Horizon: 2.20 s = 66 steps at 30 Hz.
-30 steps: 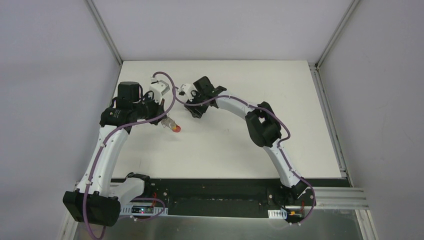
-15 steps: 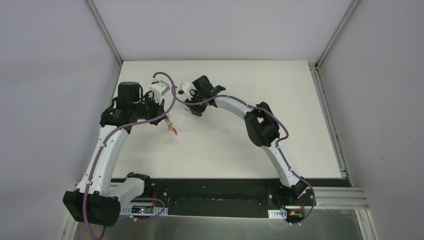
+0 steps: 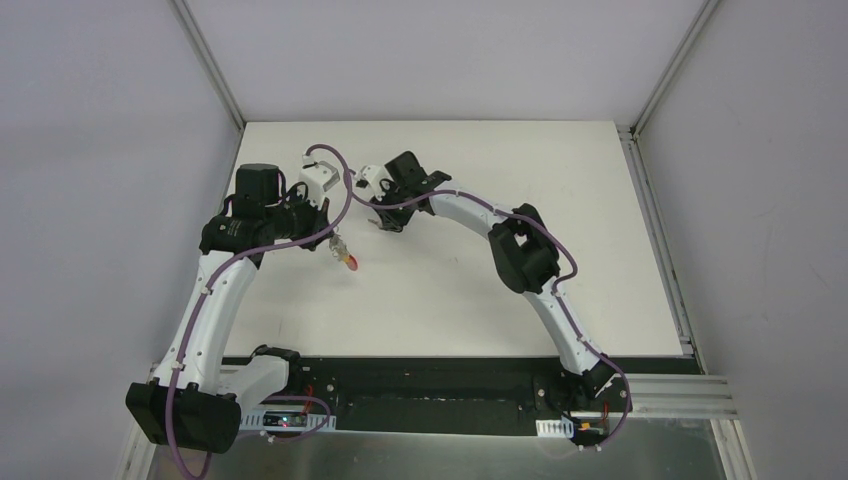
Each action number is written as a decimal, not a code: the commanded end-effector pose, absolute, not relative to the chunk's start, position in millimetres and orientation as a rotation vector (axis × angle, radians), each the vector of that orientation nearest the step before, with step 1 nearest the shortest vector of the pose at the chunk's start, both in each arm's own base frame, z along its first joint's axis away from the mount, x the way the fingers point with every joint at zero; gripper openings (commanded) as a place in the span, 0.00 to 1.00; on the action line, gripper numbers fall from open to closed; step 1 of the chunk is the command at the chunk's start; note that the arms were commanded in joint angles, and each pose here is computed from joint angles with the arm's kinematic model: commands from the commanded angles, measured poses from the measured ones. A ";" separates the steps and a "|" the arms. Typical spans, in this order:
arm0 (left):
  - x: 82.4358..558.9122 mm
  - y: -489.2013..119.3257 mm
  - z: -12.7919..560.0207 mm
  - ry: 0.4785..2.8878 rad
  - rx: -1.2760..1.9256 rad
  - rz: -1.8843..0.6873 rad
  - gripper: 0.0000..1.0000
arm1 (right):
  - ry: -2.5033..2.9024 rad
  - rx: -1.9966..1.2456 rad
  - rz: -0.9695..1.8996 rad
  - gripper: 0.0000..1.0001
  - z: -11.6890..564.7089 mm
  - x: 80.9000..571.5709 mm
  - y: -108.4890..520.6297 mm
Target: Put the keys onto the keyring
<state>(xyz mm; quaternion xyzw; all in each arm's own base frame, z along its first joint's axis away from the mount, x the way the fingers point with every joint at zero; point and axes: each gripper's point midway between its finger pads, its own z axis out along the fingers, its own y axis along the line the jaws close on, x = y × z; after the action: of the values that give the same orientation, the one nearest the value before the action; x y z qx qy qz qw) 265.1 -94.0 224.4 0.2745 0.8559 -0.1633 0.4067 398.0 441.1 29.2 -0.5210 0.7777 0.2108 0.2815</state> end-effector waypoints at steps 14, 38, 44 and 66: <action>272.4 -106.5 240.1 2.084 0.749 -0.482 0.00 | 2.251 -1.298 0.638 0.00 72.1 326.6 337.2; 292.2 -120.9 244.2 2.051 0.732 -0.573 0.00 | 2.315 -1.251 0.660 0.00 68.1 328.7 295.8; 294.8 -121.0 241.1 2.053 0.734 -0.575 0.00 | 2.335 -1.236 0.712 0.06 68.9 326.0 294.0; 282.0 -115.0 230.4 2.074 0.731 -0.542 0.00 | 2.296 -1.505 0.621 0.39 42.4 317.3 319.5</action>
<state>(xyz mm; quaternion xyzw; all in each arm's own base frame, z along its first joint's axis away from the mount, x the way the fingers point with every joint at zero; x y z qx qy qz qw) 283.0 -116.2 219.7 0.2895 0.8389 -0.2208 0.4045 316.8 321.9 38.0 -0.5022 0.8154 0.2326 0.1695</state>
